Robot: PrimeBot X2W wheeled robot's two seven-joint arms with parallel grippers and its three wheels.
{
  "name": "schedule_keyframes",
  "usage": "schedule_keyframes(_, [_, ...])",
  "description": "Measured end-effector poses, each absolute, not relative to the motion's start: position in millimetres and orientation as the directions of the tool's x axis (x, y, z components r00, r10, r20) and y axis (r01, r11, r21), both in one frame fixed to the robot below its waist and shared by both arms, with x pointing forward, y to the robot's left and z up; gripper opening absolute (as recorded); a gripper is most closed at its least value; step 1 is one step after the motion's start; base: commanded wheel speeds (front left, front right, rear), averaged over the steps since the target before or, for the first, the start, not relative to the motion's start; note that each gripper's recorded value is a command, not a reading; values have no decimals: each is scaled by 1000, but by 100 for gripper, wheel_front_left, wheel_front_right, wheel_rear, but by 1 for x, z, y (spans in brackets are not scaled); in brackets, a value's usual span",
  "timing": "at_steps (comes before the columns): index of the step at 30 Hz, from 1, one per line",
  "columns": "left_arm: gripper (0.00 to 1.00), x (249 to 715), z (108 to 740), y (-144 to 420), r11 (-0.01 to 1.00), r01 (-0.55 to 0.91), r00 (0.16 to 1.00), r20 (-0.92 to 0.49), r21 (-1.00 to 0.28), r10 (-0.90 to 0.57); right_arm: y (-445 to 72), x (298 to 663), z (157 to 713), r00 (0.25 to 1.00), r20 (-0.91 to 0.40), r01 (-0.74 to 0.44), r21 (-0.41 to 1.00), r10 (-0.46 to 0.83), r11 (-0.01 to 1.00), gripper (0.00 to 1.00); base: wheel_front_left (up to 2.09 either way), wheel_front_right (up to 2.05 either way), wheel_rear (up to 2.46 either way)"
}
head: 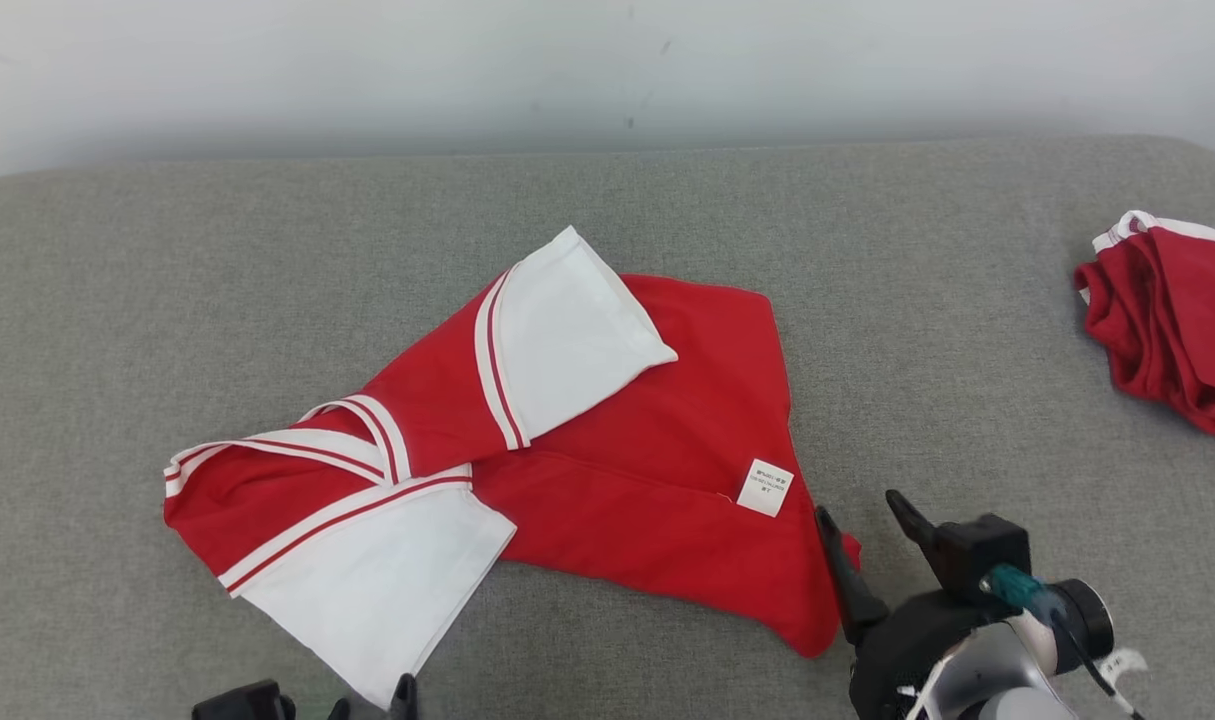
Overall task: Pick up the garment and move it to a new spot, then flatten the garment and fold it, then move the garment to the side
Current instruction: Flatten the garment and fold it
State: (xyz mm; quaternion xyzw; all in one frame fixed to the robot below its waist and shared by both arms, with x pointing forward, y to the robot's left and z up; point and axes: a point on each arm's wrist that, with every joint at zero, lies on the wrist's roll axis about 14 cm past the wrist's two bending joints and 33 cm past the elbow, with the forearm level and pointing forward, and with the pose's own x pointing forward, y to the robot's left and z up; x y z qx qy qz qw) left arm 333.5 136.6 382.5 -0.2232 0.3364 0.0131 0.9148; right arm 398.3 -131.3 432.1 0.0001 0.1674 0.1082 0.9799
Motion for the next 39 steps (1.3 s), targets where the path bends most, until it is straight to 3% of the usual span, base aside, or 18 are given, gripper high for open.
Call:
schedule_keyframes(5, [100, 339, 385, 130, 907, -142, 777, -612, -397, -146, -129, 397, 424, 865, -454, -222, 36, 214, 974, 100, 0, 0, 0])
schedule_keyframes(6, [87, 340, 386, 129, 907, -140, 779, -610, -396, -146, -129, 396, 424, 857, -468, -224, 35, 214, 974, 100, 0, 0, 0])
schedule_keyframes(7, [55, 341, 387, 129, 907, -139, 781, -607, -397, -146, -129, 396, 425, 854, -474, -226, 34, 214, 974, 100, 0, 0, 0])
schedule_keyframes(9, [36, 340, 385, 130, 909, -141, 779, -611, -393, -143, -128, 396, 426, 845, -490, -230, 32, 216, 973, 100, 0, 0, 0])
schedule_keyframes(10, [9, 339, 384, 131, 910, -143, 778, -613, -390, -140, -127, 395, 425, 837, -503, -232, 32, 217, 972, 100, 0, 0, 0])
schedule_keyframes(11, [0, 339, 384, 132, 911, -145, 778, -613, -387, -136, -127, 393, 424, 829, -515, -233, 33, 217, 972, 100, 0, 0, 0])
schedule_keyframes(23, [0, 335, 379, 151, 907, -199, 772, -629, -370, -87, -144, 384, 411, 764, -626, -188, 14, 156, 982, 100, 0, 0, 0])
schedule_keyframes(29, [0, 335, 377, 153, 904, -211, 770, -633, -372, -81, -139, 379, 406, 743, -641, -180, 86, 193, 980, 99, 0, 0, 0])
schedule_keyframes(33, [0, 336, 376, 154, 904, -213, 770, -633, -371, -79, -133, 377, 400, 726, -655, -190, 101, 209, 977, 50, 0, 0, 0])
schedule_keyframes(35, [0, 336, 376, 155, 904, -214, 772, -631, -369, -75, -132, 376, 399, 722, -657, -193, 106, 214, 975, 38, 0, 0, 0])
schedule_keyframes(37, [0, 336, 376, 156, 905, -215, 772, -631, -368, -73, -130, 376, 399, 725, -654, -198, 105, 218, 975, 15, 0, 0, 0])
schedule_keyframes(38, [0, 337, 376, 156, 905, -216, 773, -630, -367, -72, -131, 378, 400, 733, -646, -199, 97, 214, 975, 12, 0, 0, 0])
schedule_keyframes(39, [0, 337, 376, 156, 905, -215, 775, -628, -367, -70, -131, 379, 401, 739, -640, -201, 89, 211, 976, 0, 0, 0, 0])
